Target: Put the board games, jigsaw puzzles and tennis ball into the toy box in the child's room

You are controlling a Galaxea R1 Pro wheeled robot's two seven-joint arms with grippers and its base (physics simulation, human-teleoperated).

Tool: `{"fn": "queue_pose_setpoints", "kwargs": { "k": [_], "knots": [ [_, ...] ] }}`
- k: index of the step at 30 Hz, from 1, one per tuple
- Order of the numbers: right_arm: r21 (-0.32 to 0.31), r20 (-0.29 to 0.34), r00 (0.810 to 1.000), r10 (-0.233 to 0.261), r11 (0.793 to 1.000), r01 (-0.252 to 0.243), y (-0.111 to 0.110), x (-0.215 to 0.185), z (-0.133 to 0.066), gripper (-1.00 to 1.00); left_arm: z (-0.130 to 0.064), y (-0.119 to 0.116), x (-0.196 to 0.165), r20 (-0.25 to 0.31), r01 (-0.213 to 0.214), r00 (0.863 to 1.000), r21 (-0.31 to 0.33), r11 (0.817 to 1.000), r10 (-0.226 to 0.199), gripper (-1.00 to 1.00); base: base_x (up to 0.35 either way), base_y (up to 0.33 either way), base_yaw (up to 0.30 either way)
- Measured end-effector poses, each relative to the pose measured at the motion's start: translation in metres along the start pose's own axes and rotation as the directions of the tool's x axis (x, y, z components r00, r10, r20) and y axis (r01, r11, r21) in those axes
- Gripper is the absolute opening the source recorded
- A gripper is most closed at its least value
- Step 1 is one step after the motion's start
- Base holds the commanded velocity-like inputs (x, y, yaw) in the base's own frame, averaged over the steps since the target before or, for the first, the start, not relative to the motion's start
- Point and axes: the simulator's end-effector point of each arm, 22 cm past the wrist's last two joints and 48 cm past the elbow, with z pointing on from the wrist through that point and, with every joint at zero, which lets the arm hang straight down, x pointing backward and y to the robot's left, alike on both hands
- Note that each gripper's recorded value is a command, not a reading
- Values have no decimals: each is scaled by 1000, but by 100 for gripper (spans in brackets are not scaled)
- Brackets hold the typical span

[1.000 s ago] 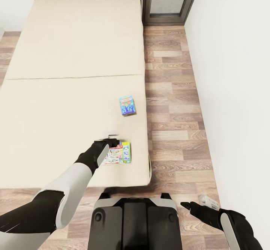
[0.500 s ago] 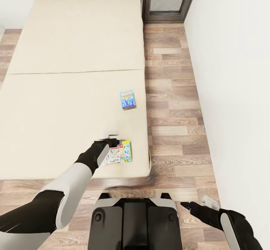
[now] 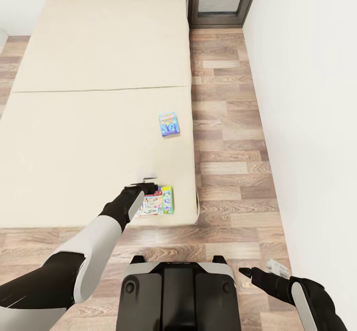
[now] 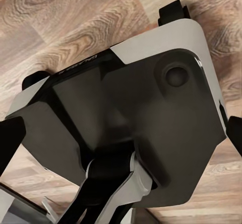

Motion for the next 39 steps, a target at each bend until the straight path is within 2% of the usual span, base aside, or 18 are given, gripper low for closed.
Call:
{"fn": "queue_pose_setpoints", "kwargs": {
  "k": [39],
  "knots": [
    [1,-13,1000,7,1000,-7,-2,5,3,100,0,0,0,1,0,1000,1,1000,0,100,-60,0,0]
  ]
}}
